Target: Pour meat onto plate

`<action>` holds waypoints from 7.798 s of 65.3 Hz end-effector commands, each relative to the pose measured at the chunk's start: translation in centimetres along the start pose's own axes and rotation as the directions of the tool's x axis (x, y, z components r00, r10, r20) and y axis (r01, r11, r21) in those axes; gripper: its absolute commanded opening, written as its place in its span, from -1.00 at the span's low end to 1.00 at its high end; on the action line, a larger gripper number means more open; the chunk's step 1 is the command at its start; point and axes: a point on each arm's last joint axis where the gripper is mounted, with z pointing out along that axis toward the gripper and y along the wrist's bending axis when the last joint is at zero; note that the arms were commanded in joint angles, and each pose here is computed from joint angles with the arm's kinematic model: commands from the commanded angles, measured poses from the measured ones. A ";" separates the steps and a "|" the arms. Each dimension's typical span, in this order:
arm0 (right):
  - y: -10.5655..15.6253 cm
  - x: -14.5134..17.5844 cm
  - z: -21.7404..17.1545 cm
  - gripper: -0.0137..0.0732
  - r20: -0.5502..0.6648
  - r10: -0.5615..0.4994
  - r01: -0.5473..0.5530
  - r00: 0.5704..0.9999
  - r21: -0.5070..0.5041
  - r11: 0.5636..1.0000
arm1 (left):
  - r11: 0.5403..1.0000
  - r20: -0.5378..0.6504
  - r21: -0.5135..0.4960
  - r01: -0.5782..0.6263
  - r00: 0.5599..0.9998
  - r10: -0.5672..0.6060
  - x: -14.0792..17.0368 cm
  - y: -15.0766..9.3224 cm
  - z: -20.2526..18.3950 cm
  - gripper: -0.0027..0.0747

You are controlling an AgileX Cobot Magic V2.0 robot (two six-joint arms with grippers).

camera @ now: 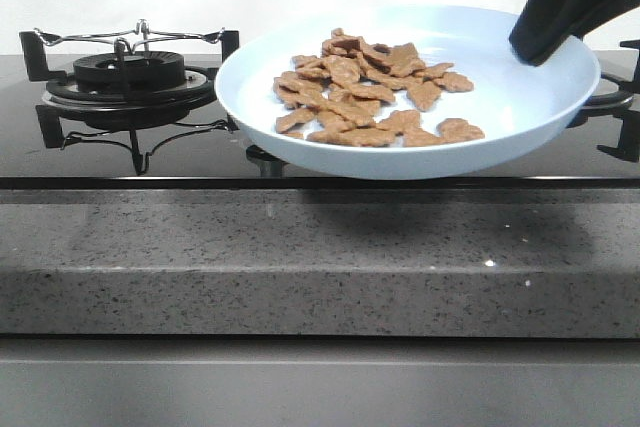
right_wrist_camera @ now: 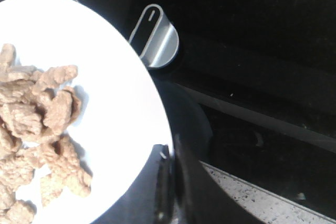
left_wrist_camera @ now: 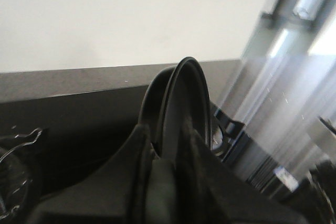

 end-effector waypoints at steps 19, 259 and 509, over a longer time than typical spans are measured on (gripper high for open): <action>0.7 -0.9 -1.6 -0.84 0.096 -0.005 0.007 0.995 -0.027 1.000 | 0.835 0.255 -0.036 0.550 0.813 -0.524 -1.8 8.7 -0.1 -0.98; 0.7 -1.4 -1.8 -0.84 0.147 -0.022 0.025 0.989 -0.022 0.999 | 0.796 -0.256 -0.557 -0.236 0.961 0.106 6.3 -3.3 -11.5 0.62; -0.7 12.3 -12.9 -0.14 0.318 -0.205 0.154 0.926 0.179 0.972 | 0.797 -0.235 -0.558 -0.230 0.965 0.114 6.1 -3.4 -11.4 0.09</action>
